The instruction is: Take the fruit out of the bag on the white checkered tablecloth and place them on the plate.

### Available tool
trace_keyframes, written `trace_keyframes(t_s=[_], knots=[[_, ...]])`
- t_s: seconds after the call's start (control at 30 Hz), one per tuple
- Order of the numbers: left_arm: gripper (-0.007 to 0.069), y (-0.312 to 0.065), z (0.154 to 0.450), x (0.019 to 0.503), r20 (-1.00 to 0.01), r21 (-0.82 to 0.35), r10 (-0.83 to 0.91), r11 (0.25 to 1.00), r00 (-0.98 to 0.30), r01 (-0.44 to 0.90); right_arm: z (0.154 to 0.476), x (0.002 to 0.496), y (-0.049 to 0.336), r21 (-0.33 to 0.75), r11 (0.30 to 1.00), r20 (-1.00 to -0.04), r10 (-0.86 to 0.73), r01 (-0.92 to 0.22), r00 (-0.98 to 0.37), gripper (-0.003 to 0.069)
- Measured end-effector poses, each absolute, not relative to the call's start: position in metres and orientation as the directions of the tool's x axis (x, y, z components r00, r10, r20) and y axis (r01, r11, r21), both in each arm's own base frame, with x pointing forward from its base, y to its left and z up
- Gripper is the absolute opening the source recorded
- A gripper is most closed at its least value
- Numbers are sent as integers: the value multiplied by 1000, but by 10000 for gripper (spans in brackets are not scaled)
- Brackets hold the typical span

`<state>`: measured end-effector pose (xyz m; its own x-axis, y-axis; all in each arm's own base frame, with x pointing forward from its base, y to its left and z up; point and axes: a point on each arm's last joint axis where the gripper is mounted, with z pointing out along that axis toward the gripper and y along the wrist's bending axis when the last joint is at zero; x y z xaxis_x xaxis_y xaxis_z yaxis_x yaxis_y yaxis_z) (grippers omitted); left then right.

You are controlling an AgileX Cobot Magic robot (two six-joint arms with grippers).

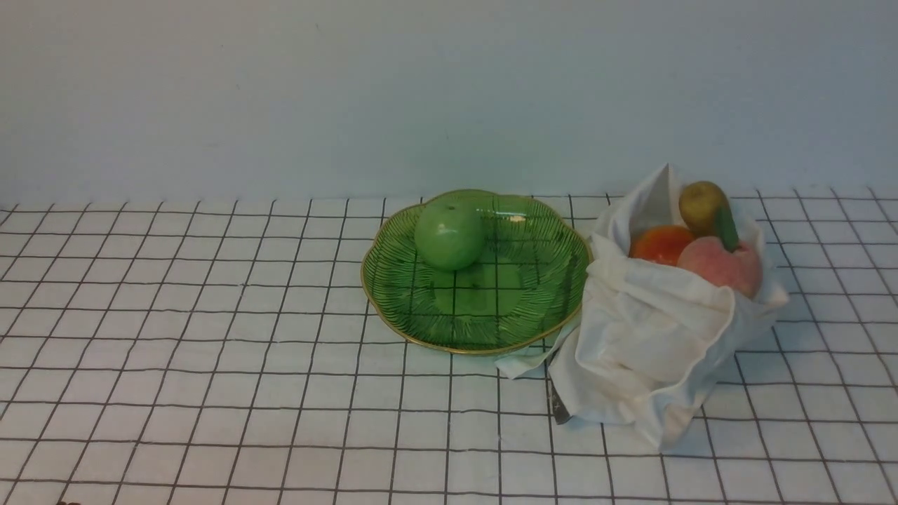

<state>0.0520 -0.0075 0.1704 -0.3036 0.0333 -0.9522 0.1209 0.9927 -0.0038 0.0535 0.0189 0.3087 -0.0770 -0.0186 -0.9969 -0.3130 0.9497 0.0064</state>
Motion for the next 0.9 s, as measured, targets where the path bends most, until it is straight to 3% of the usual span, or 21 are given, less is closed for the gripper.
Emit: trace_keyframes(t_s=[0.6, 0.9], knots=[[-8, -7, 170, 52, -952, -4, 33, 993, -304, 121, 271, 53, 18, -18, 952, -980, -78, -307, -183, -15], [-8, -7, 170, 52, -952, -3, 34, 993, -304, 121, 220, 49, 6, -49, 990, -985, -69, -132, -156, -15]])
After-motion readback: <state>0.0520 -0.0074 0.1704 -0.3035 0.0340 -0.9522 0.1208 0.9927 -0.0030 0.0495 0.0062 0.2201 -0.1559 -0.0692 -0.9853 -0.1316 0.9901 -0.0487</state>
